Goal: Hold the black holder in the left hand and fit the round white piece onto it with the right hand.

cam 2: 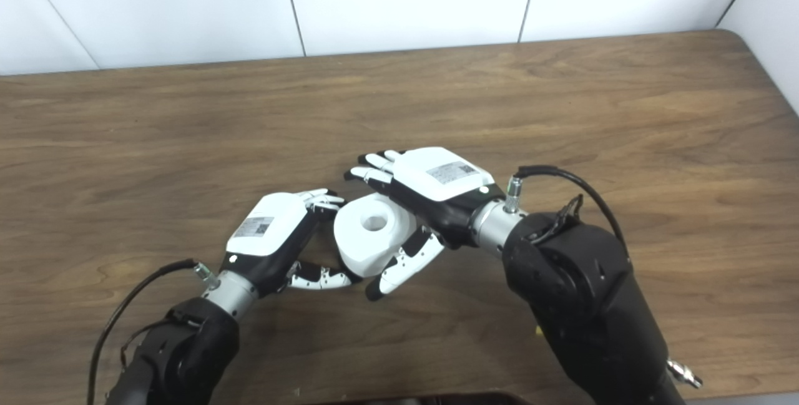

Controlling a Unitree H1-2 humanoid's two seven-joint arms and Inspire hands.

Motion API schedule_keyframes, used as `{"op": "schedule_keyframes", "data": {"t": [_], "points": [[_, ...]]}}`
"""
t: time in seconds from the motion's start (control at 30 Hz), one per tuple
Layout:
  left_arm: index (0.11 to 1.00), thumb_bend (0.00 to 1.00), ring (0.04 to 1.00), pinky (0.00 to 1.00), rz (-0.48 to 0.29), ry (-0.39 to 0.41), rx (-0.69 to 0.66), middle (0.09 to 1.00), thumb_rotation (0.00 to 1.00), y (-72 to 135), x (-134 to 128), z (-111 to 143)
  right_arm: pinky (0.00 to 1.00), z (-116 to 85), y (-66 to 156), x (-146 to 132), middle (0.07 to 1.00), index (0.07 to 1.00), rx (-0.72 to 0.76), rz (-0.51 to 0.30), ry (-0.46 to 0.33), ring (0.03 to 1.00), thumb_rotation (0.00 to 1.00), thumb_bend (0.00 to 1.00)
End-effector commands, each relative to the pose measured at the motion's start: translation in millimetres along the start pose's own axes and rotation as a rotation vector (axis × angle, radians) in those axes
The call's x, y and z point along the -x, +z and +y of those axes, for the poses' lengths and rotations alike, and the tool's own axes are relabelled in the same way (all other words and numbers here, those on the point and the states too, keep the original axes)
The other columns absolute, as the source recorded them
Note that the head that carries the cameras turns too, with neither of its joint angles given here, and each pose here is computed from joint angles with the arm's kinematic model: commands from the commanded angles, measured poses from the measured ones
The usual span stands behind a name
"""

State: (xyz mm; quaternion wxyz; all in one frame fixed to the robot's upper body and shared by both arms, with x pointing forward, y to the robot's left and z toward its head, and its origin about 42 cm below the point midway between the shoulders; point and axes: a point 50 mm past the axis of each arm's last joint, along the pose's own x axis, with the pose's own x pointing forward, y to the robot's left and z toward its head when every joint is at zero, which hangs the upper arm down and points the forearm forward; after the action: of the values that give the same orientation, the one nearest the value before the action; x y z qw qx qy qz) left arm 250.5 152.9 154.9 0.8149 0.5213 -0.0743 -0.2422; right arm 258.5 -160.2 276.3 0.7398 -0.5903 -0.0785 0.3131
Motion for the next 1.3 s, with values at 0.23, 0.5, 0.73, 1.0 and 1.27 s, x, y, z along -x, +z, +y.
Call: {"op": "schedule_keyframes", "data": {"t": [0.23,0.5,0.73,1.0,1.27], "points": [[0.489,0.52,0.884,0.86,0.042,-0.112,0.007,0.794,0.05,-5,1,-18,1.00,-26,5,7,0.985,0.940,0.043,-0.012,-0.082,1.000,0.50,1.00],[0.491,0.52,0.876,0.84,0.058,-0.103,0.024,0.789,0.06,-6,1,-17,1.00,-33,4,7,0.988,0.945,0.046,0.005,-0.094,1.000,0.51,1.00],[0.496,0.52,0.859,0.81,0.066,-0.090,0.019,0.776,0.08,-6,2,-8,1.00,-35,2,6,0.982,0.944,0.041,0.014,-0.101,1.000,0.50,1.00],[0.704,0.91,0.853,0.78,0.106,-0.201,0.054,0.802,0.26,1,5,11,1.00,-37,-1,6,0.982,0.949,0.030,0.025,-0.096,1.000,0.51,1.00],[0.790,1.00,0.868,0.75,0.156,-0.286,0.063,0.832,0.29,4,12,28,1.00,-37,-4,6,0.975,0.947,0.019,0.027,-0.100,1.000,0.52,1.00]]}}
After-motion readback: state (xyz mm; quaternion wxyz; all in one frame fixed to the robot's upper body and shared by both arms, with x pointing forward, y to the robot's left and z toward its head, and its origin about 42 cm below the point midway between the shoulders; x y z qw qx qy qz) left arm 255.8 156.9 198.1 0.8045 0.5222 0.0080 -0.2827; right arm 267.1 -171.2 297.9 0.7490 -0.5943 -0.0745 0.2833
